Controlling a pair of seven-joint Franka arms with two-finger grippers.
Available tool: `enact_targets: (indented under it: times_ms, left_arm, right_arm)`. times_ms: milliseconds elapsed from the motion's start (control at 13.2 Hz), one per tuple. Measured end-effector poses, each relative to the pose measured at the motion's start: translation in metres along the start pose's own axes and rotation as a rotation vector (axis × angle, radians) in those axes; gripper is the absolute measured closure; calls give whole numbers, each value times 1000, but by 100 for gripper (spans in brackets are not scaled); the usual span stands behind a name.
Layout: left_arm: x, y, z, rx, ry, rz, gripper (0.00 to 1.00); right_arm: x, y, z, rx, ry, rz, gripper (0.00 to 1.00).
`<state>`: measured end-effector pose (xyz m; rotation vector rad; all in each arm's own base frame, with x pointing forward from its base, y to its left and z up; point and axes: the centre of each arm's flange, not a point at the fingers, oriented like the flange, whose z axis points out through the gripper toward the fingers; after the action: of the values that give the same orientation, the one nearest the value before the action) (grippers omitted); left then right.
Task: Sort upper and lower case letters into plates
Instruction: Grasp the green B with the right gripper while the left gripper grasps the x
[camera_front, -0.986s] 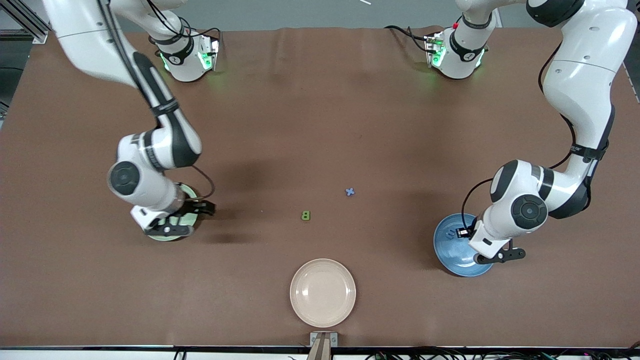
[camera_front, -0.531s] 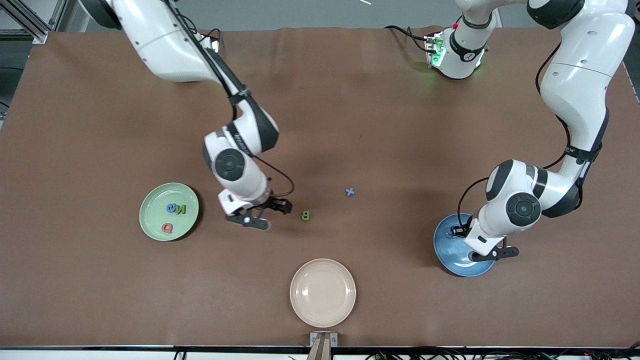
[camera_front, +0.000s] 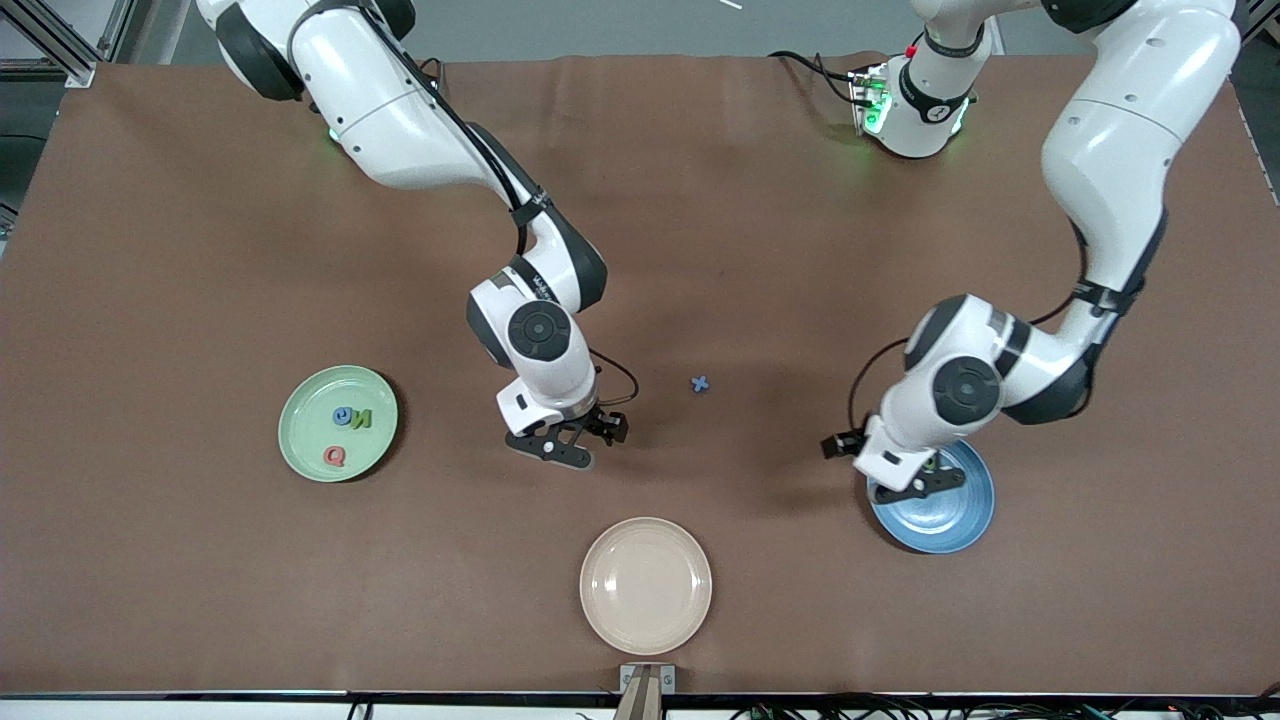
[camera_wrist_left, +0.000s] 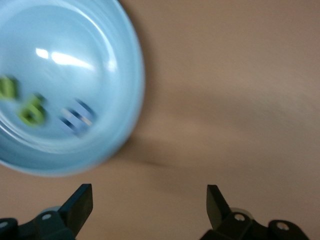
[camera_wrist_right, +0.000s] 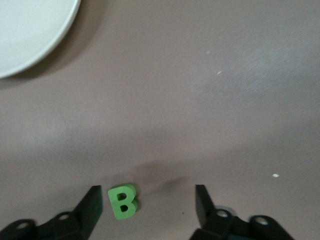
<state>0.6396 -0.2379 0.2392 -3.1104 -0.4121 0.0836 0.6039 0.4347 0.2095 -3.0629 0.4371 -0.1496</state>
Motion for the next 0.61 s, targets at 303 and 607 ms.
enact_targets:
  times_ms: [303,607]
  left_arm:
    - [-73,86,8,-16,8,-100,3]
    - [-112,120,31,-84,4,-113,13]
  right_arm:
    - [-22,-16,21,17,15,-5,26]
    - [-29,-20,31,12,28,-22,33]
